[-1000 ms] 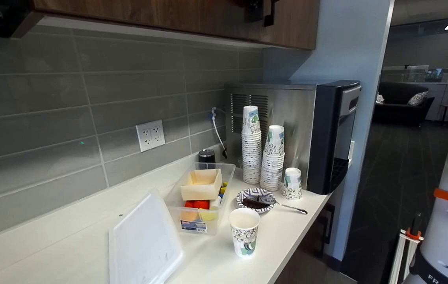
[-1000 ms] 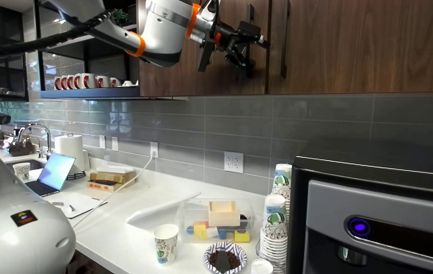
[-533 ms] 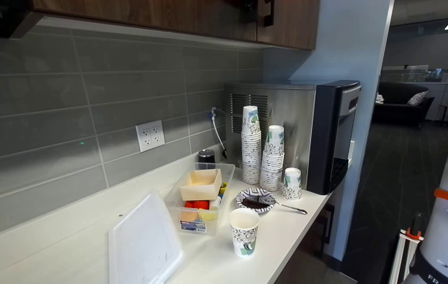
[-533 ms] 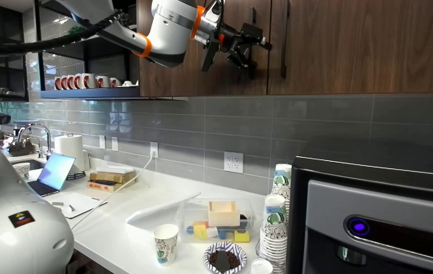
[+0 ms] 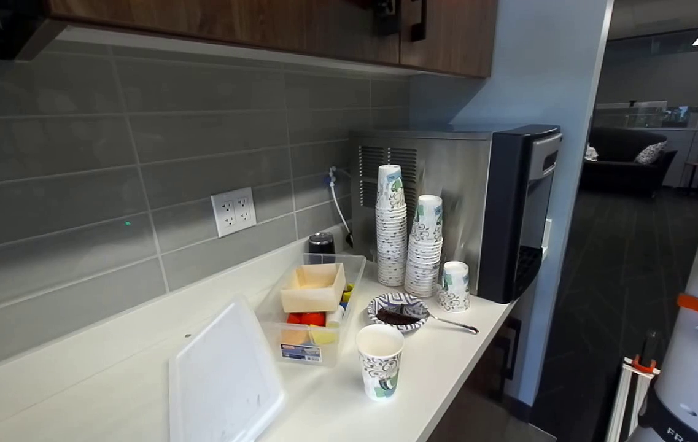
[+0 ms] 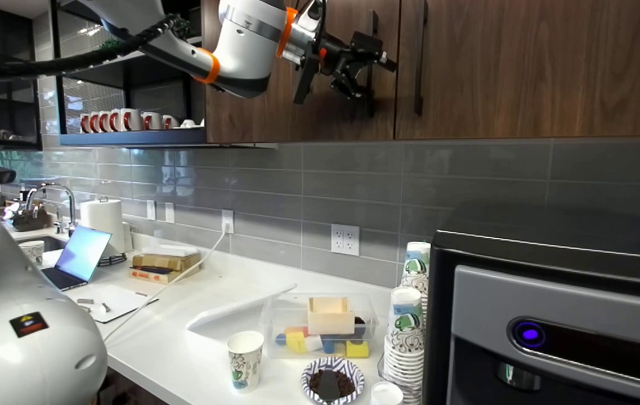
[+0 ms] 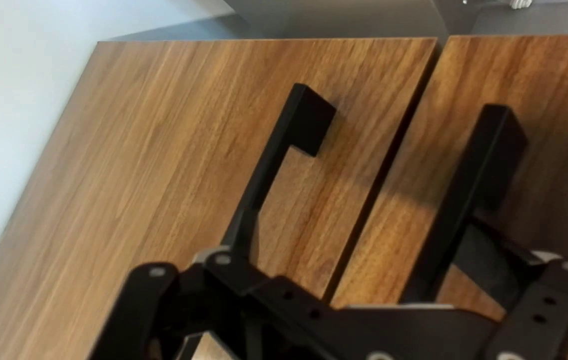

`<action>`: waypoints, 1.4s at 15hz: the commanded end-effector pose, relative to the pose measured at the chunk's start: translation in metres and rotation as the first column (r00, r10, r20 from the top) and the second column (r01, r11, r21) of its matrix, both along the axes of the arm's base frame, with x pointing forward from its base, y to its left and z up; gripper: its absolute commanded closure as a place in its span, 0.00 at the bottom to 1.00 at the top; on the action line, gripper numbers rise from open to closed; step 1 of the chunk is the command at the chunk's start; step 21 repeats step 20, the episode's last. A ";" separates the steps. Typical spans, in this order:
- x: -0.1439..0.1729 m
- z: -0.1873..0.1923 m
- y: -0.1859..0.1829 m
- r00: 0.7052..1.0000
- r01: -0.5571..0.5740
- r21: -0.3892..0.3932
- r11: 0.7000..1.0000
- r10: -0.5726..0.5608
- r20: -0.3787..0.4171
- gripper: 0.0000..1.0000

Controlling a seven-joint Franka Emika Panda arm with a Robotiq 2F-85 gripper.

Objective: Open the left upper cabinet door then close it.

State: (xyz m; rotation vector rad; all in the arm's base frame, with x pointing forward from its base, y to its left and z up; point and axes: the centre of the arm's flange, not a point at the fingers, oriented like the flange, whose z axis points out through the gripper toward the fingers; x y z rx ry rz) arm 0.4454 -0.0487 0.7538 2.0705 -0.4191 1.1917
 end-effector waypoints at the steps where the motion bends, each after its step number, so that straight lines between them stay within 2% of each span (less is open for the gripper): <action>1: 0.009 0.021 0.055 0.988 -0.150 -0.015 0.989 0.150 0.043 0.00; 5: -0.004 0.024 0.086 0.985 -0.166 -0.027 0.986 0.167 0.038 0.00; 12: -0.054 0.016 0.125 0.991 -0.131 -0.015 0.991 0.130 -0.042 0.00; 18: -0.097 0.009 0.127 0.994 -0.086 -0.010 0.996 0.085 -0.074 0.00; 21: -0.107 0.009 0.124 0.996 -0.065 -0.012 0.998 0.064 -0.069 0.00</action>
